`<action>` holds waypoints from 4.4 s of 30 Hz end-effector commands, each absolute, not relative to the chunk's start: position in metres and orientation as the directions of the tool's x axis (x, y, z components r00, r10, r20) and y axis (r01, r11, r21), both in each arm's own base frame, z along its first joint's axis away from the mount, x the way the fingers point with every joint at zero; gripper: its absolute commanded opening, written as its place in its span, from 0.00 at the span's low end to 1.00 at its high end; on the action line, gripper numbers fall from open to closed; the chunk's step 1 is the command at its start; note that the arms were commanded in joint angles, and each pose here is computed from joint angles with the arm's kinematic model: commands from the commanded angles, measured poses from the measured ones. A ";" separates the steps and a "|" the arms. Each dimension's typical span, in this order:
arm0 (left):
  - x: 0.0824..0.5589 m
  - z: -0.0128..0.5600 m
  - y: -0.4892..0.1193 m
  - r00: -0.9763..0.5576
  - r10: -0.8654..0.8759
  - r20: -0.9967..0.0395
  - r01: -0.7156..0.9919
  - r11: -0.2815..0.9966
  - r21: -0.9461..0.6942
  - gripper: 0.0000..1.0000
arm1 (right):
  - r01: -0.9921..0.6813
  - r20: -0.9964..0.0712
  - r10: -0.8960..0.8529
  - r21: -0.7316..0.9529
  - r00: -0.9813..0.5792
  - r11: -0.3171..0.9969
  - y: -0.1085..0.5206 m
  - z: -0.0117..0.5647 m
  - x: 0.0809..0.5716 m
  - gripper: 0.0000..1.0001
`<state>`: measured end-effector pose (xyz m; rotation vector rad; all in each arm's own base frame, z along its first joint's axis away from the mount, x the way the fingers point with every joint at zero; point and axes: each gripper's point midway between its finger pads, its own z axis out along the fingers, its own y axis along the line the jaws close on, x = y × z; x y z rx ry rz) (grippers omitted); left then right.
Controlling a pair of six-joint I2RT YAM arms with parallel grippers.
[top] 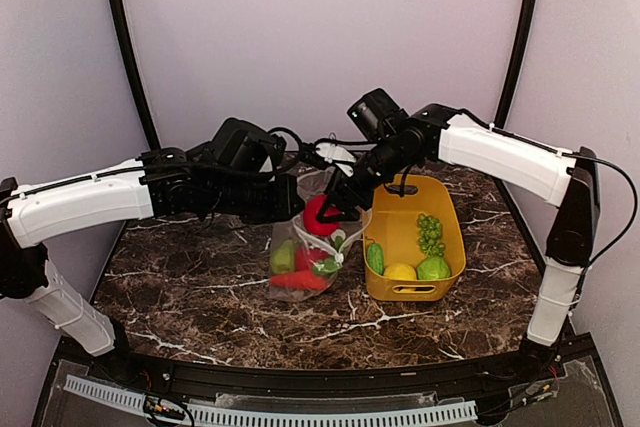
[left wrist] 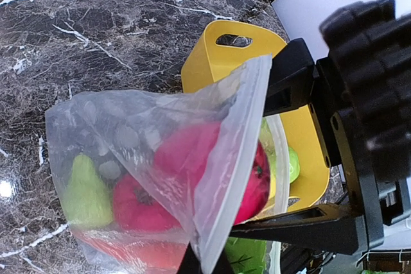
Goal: Place the food in the zip-top bag and seal the zipper
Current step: Place the fake fruit in the zipper food storage bag, then pick up the fake fruit from the bin, then place the fake fruit in the bin.
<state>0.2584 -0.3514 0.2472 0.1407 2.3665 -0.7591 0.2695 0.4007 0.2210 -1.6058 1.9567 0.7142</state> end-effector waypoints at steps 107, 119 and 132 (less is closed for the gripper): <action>0.248 0.228 -0.304 -0.758 -0.041 -0.651 0.272 0.887 -0.373 0.01 | -0.892 -0.271 -0.880 0.351 -0.390 0.287 0.241 0.056 0.223 0.65; 0.250 0.226 -0.309 -0.757 -0.038 -0.652 0.279 0.884 -0.374 0.01 | -0.935 -0.355 -0.868 0.197 -0.347 0.293 0.240 0.106 0.247 0.53; 0.258 0.219 -0.339 -0.782 0.013 -0.623 0.311 0.875 -0.372 0.01 | -0.963 -0.576 -0.776 0.087 -0.257 0.254 0.258 0.208 0.254 0.52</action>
